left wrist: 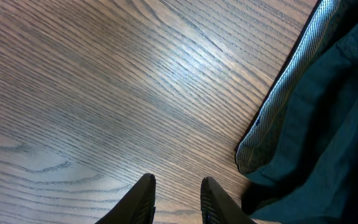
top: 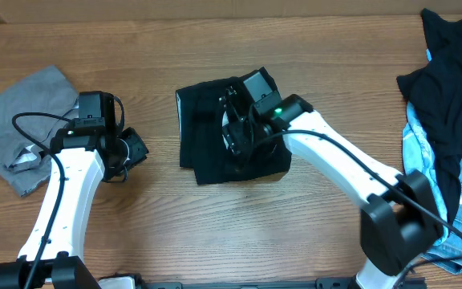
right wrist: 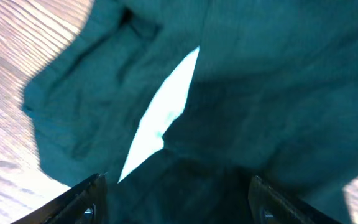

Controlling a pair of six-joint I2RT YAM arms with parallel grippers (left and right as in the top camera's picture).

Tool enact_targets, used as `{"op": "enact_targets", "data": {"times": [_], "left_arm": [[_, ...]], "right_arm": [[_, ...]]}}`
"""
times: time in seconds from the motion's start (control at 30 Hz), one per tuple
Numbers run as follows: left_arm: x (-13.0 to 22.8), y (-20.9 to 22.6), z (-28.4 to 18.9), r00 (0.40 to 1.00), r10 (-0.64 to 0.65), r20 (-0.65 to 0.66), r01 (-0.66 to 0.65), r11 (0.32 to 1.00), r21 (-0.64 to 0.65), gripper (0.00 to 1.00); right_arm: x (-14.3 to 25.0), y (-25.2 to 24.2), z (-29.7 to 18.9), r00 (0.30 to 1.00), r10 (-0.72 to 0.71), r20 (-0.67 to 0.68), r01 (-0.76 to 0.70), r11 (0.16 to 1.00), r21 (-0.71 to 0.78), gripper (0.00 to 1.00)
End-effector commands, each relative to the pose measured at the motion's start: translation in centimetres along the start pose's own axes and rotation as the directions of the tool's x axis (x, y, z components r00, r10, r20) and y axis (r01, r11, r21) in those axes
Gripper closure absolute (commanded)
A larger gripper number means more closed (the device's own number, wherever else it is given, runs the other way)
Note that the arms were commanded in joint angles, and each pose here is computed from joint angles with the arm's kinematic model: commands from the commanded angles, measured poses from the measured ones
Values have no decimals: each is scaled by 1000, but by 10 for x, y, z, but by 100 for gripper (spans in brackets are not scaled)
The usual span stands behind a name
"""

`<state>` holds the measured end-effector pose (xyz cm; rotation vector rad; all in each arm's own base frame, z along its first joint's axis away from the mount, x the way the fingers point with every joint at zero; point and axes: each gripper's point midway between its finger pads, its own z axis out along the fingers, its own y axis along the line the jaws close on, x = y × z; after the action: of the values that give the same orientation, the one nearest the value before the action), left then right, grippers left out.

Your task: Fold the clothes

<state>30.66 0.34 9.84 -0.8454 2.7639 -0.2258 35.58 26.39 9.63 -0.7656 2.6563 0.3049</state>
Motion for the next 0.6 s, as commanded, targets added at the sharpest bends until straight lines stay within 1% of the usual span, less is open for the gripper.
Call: {"op": "enact_targets", "data": {"times": [0.0,0.1,0.13,0.17,0.23,0.27,0.37,0.4,0.43,0.5,0.57], "left_arm": [[-3,-3,-6,1000,23,18,-24,1000,18,72],[-3,-3,-6,999,26,18,-27,999,18,71],[-3,-3,-6,999,26,18,-27,999,18,71],[-3,-3,-6,999,27,18,-27,999,18,71],[-3,-3,-6,999,35,18,-35,999,18,71],[-3,-3,-6,999,39,18,-39,999,18,71],[-3,-3,-6,999,42,19,-42,999,18,71],[-3,-3,-6,999,42,19,-42,999,18,71],[-3,-3,-6,999,42,19,-42,999,18,71],[-3,-3,-6,999,42,20,-42,999,19,71],[-4,-3,-6,999,42,22,-42,999,20,71]], "right_arm": [[12,2,36,996,43,-81,-44,999,-13,23],[24,-1,58,990,48,-134,-50,999,-9,23],[22,-1,61,991,48,-125,-49,999,-10,27],[19,-1,62,993,47,-111,-48,999,-11,35],[13,-1,62,995,52,-89,-54,998,-12,71],[11,-3,62,994,69,-82,-69,998,0,79],[1,-1,52,996,66,-54,-67,998,-1,85],[-8,1,42,998,63,-29,-63,998,-6,88],[-16,3,33,998,59,-6,-59,998,-10,89],[-39,23,5,997,25,68,-20,998,-68,90],[-53,53,-18,991,-26,128,46,986,-162,90]]}}
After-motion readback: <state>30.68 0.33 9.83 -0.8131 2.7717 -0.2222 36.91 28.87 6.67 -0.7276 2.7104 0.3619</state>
